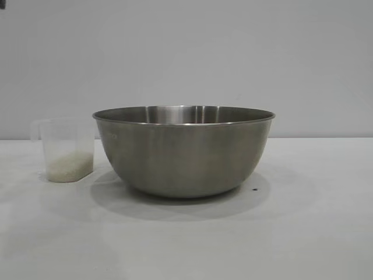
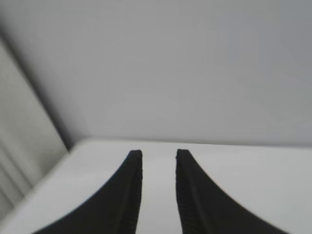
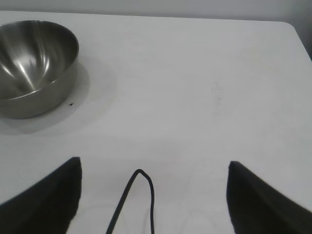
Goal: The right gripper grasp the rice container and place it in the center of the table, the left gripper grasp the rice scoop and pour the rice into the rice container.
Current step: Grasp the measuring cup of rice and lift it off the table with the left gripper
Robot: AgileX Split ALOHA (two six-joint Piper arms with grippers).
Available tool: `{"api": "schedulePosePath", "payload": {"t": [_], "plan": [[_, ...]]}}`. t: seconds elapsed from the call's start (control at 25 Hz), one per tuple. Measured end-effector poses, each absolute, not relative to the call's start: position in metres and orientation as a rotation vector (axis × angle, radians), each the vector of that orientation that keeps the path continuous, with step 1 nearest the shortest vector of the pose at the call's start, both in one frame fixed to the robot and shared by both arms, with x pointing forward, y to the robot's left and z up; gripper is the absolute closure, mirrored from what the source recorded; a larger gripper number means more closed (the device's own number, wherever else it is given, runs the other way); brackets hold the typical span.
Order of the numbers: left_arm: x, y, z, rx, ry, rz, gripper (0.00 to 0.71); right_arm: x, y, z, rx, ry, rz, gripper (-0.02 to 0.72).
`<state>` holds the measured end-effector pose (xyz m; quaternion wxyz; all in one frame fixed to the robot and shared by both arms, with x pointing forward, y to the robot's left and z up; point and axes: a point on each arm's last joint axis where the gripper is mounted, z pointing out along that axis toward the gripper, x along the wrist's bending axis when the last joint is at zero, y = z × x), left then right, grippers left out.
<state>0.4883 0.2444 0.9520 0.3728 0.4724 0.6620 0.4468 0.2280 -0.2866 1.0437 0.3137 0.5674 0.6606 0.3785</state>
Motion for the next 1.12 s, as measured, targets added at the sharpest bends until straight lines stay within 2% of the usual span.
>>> {"api": "schedulePosePath", "payload": {"t": [0.2,0.44,0.72,1.12], "plan": [[0.463,0.248,0.929,1.441,1.603,1.127,0.568,0.228,-0.287,1.044,1.496,1.742,0.998,0.158],[0.454,0.245,0.904,1.528,1.560,1.040,0.568,0.228,-0.287,1.044,1.496,1.742,0.998,0.158],[0.448,0.243,0.880,1.542,1.465,1.041,0.568,0.228,-0.287,1.044,1.497,1.741,0.998,0.158],[0.454,0.233,0.863,1.638,1.411,0.976,0.568,0.228,-0.287,1.044,1.497,1.741,0.998,0.158]]}}
